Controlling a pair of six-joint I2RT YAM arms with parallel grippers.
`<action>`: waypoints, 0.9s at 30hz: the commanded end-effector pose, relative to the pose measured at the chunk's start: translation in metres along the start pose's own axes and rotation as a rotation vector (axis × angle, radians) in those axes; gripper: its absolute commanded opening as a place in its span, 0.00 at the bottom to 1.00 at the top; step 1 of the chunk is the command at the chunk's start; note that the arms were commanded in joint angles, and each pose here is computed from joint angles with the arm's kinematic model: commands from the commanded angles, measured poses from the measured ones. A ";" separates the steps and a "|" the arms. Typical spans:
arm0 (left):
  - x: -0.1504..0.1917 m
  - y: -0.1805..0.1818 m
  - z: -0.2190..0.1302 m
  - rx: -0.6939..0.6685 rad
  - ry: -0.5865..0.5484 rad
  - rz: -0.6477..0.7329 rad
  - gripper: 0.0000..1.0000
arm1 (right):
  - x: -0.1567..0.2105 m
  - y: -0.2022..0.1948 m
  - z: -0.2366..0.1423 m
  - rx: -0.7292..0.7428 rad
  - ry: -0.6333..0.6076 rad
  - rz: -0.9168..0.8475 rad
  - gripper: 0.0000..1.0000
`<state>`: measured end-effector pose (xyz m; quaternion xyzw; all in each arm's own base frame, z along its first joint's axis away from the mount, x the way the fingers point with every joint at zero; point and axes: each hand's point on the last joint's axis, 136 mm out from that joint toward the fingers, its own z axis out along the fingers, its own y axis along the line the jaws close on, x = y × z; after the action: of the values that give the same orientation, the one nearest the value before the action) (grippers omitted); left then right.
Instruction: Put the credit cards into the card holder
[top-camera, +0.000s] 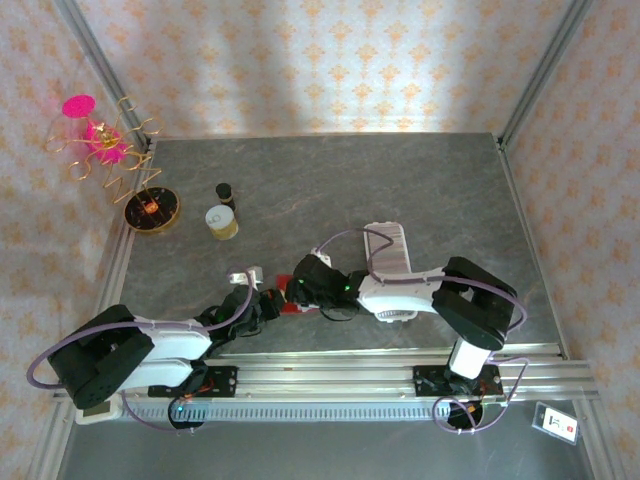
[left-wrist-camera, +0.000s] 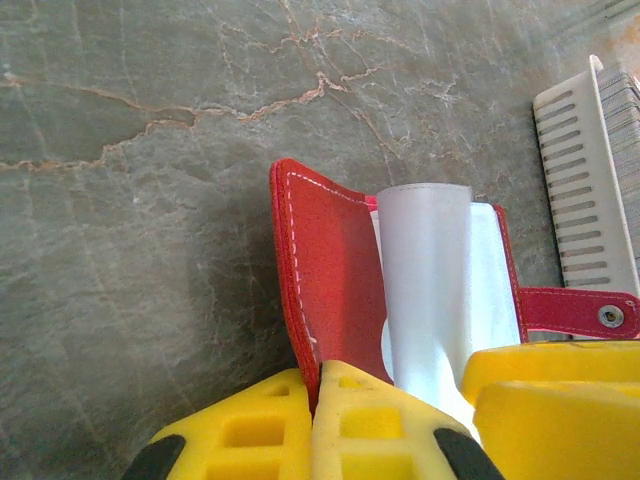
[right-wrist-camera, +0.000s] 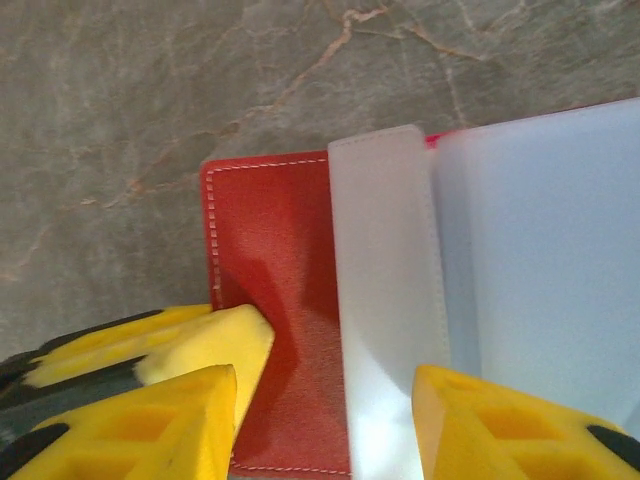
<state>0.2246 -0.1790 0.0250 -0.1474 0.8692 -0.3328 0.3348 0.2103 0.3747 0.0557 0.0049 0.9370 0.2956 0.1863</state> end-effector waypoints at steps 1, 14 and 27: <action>0.006 0.006 -0.001 -0.005 0.016 -0.005 0.03 | -0.010 0.019 -0.013 -0.081 -0.040 0.030 0.49; 0.006 0.007 -0.002 0.005 0.009 -0.015 0.03 | -0.012 0.017 -0.015 -0.074 -0.057 0.051 0.49; 0.007 0.006 -0.003 0.008 0.015 -0.009 0.02 | -0.011 -0.057 -0.025 0.242 -0.113 0.026 0.52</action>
<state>0.2217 -0.1772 0.0220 -0.1498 0.8674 -0.3371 0.3339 0.2168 0.3348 0.0529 0.0439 0.9483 0.2246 0.2199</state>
